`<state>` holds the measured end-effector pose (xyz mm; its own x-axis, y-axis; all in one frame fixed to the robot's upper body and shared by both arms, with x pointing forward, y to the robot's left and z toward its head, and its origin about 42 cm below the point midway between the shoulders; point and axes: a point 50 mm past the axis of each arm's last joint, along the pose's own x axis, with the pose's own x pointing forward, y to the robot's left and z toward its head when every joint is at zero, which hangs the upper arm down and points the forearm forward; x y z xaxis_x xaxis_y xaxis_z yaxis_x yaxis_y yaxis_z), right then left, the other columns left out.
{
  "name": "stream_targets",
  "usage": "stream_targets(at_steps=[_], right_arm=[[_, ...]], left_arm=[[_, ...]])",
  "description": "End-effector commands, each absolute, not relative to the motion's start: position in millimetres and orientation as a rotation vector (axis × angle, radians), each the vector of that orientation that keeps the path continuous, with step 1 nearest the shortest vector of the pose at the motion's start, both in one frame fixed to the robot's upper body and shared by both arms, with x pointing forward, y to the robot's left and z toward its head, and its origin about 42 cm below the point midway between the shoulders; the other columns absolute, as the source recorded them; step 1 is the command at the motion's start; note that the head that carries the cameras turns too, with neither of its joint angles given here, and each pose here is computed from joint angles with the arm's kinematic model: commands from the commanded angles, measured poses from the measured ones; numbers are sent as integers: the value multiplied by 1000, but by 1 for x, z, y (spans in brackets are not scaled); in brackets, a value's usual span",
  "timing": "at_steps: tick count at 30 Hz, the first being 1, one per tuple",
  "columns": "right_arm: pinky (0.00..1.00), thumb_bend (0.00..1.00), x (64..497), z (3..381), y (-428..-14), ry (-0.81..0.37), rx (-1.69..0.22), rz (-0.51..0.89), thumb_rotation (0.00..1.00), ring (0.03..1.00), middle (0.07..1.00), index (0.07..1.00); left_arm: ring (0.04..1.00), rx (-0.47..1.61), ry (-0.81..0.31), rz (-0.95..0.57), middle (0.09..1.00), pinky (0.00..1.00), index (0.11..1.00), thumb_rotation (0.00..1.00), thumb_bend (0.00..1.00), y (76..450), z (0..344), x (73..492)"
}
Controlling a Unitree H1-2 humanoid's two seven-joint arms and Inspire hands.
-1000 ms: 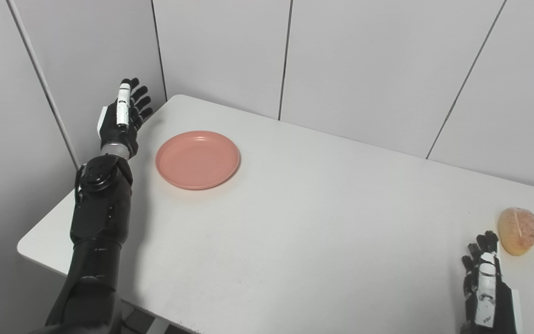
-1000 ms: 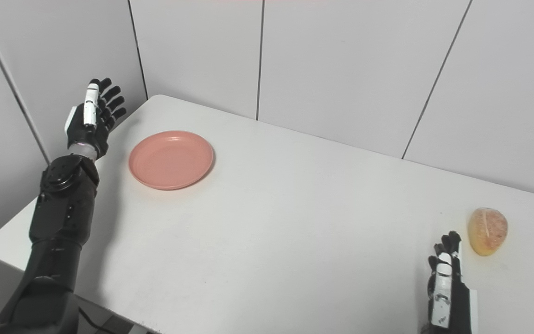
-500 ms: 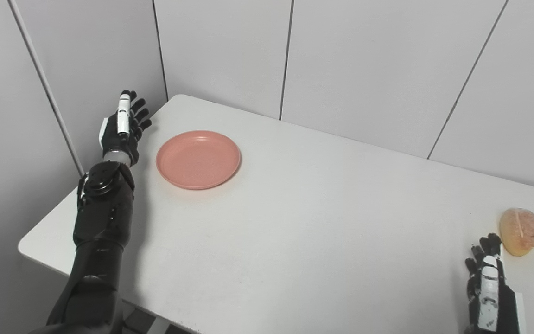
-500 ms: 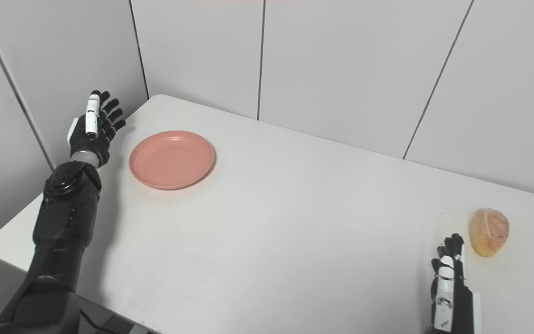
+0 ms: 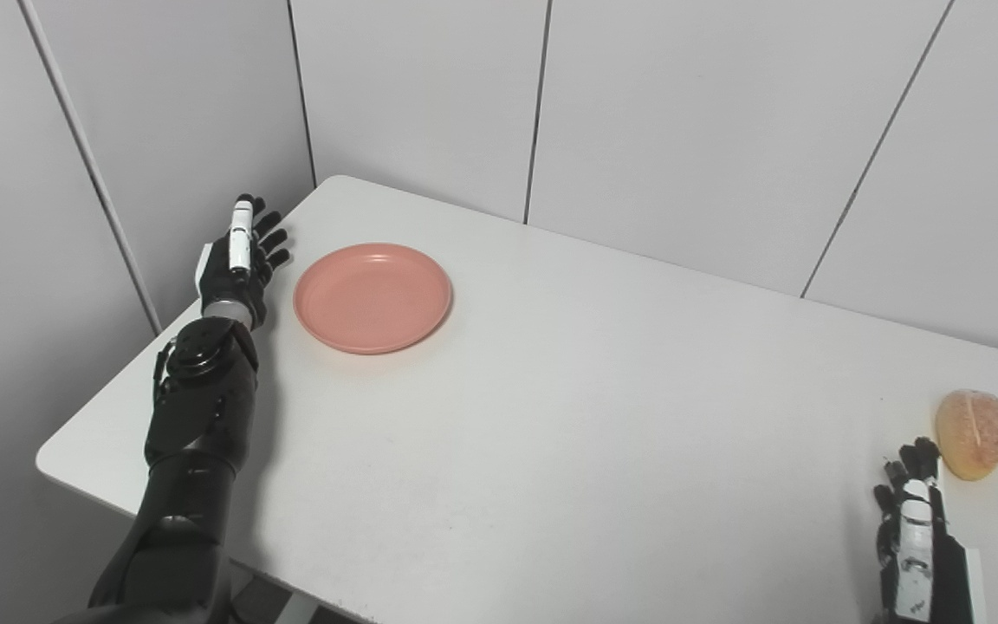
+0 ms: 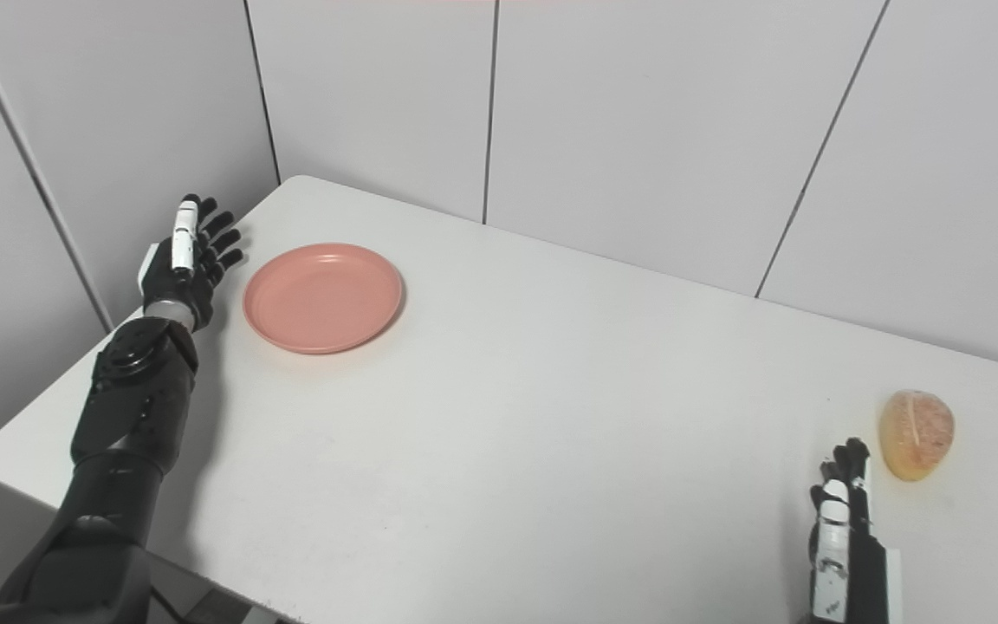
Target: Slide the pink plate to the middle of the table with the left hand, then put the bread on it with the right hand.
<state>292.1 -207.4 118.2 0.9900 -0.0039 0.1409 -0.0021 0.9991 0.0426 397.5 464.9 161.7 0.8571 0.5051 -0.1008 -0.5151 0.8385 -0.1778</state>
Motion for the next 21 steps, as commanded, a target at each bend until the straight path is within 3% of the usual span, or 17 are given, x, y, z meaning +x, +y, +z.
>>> stream_targets(at_steps=[1,21], right_arm=[[1000,144,289,116,-213,-155,34,-3,1000,1000,1000,1000],[1000,126,287,120,-214,-153,22,8,1000,1000,1000,1000]], left_arm=[[913,-181,-28,544,905,902,892,1000,349,471,184,408],[899,-168,23,502,903,892,899,1000,340,458,160,413]])
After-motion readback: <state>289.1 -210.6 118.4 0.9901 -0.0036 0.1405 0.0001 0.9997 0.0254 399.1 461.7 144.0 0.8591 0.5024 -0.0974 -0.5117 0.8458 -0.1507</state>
